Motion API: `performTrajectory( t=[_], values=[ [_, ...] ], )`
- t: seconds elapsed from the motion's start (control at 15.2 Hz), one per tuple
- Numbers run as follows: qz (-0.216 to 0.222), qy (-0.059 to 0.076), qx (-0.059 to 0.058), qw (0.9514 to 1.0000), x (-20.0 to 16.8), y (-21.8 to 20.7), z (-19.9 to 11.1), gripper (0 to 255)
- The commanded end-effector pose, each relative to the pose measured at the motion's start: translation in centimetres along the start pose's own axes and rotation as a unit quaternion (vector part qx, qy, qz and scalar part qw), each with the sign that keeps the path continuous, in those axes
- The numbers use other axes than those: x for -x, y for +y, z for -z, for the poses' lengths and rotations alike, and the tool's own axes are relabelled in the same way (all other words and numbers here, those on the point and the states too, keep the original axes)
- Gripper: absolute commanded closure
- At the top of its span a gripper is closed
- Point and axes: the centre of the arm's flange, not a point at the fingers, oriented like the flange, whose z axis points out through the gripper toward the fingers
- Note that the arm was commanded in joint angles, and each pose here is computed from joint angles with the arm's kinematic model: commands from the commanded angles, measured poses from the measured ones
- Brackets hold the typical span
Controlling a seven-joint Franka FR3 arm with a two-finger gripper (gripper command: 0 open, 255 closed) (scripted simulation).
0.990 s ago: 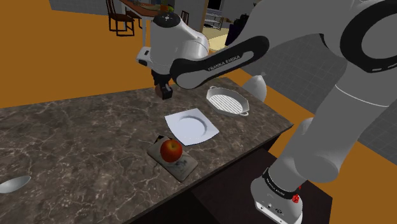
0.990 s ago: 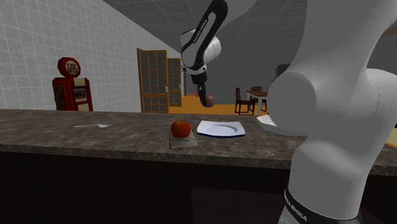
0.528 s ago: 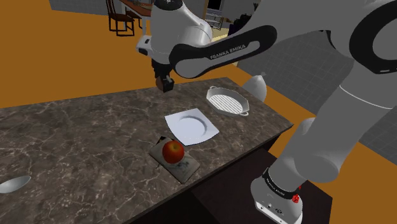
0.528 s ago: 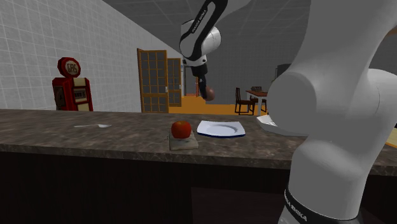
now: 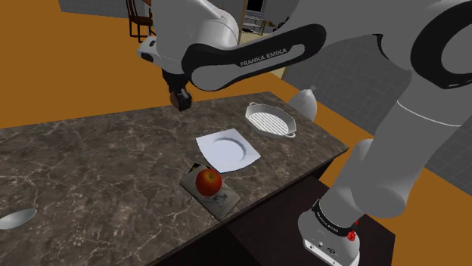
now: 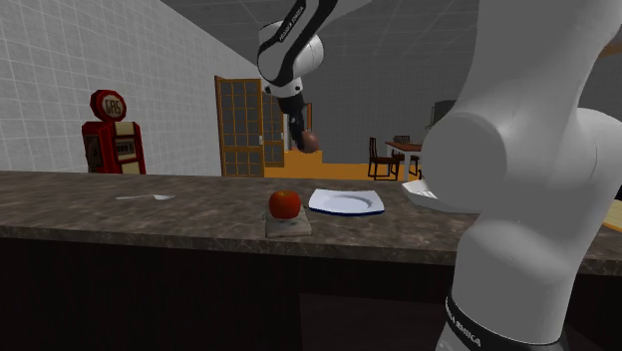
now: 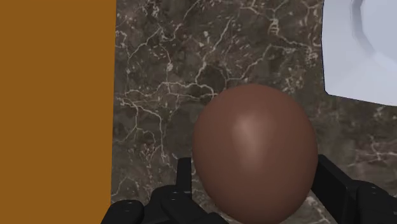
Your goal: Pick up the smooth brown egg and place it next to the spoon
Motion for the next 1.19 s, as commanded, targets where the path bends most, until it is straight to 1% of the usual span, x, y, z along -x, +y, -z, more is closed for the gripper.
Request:
performTrajectory(
  t=[0.0,1.12],
  values=[
    [-0.001,0.000,0.000,1.0000,-2.6,-0.6,0.7,255],
    [-0.001,0.000,0.000,1.0000,-23.8,-4.7,7.0,255]
  ],
)
